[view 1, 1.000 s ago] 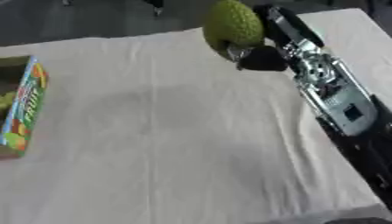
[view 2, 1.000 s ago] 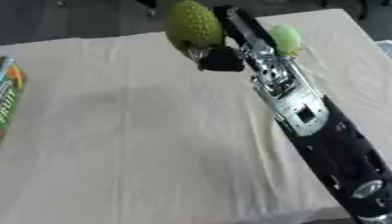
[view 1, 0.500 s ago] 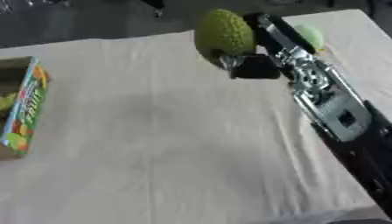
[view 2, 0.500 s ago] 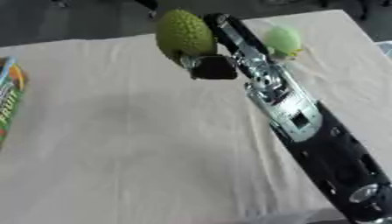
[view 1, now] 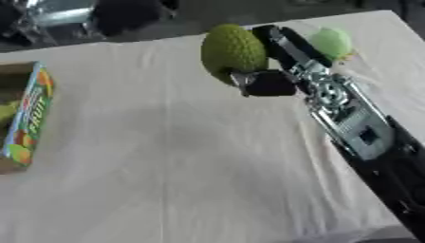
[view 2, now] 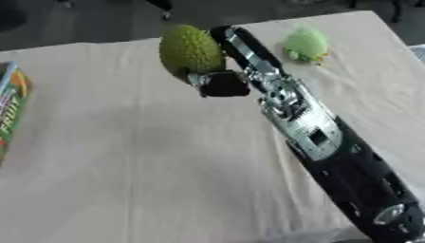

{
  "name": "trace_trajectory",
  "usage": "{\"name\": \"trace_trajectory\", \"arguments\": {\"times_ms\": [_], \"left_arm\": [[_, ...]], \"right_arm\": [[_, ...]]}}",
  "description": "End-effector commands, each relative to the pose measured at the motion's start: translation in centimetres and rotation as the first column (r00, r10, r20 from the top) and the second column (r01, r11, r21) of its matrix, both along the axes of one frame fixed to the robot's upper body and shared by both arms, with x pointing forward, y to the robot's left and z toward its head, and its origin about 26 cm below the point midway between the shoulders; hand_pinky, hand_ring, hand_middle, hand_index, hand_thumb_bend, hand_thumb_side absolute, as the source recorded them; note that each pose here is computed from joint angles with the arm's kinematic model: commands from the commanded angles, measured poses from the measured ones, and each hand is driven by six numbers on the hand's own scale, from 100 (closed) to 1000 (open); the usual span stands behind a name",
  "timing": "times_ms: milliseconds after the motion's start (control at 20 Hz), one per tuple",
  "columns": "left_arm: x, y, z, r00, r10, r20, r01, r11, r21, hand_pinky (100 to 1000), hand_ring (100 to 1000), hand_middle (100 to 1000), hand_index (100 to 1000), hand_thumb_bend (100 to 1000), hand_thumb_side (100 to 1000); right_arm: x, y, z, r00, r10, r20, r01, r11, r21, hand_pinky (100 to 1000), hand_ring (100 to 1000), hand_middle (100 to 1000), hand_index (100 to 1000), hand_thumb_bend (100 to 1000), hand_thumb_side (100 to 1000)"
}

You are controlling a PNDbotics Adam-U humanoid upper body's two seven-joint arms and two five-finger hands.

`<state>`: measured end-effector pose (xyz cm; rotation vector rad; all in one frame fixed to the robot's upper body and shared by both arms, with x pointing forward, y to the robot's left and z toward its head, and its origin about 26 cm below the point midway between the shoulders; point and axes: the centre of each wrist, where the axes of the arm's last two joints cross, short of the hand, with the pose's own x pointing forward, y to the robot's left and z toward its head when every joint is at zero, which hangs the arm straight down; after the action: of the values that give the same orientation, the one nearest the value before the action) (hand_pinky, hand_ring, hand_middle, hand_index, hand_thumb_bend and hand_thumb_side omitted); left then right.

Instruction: Pick up the objects with one hand, pass them to the other hand, and then place them into the box on the other side of the table.

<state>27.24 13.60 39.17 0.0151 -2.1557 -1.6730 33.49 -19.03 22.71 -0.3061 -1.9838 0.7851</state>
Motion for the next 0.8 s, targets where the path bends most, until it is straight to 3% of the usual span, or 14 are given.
{"name": "trace_trajectory", "arguments": {"times_ms": [50,500,800], "left_arm": [[-0.7,-0.9,0.5,0.999,-0.034,0.031,0.033,0.999,0.029,697,749,711,784,527,455],[-1.4,-2.9,0.2,0.998,-0.054,0.038,0.049,0.991,0.122,729,774,738,798,519,442],[-1.4,-3.1,0.0,0.996,0.011,0.093,-0.03,0.98,0.198,754,795,765,827,520,401]], "right_arm": [[-0.2,0.2,0.6,0.999,0.018,0.028,-0.018,1.0,-0.005,733,555,345,509,100,100],[-0.3,0.7,0.3,0.998,0.049,0.031,-0.048,0.999,-0.019,734,556,345,509,100,100],[-0.5,1.0,0.3,0.997,0.07,0.027,-0.069,0.997,-0.026,734,556,346,509,100,100]]}}
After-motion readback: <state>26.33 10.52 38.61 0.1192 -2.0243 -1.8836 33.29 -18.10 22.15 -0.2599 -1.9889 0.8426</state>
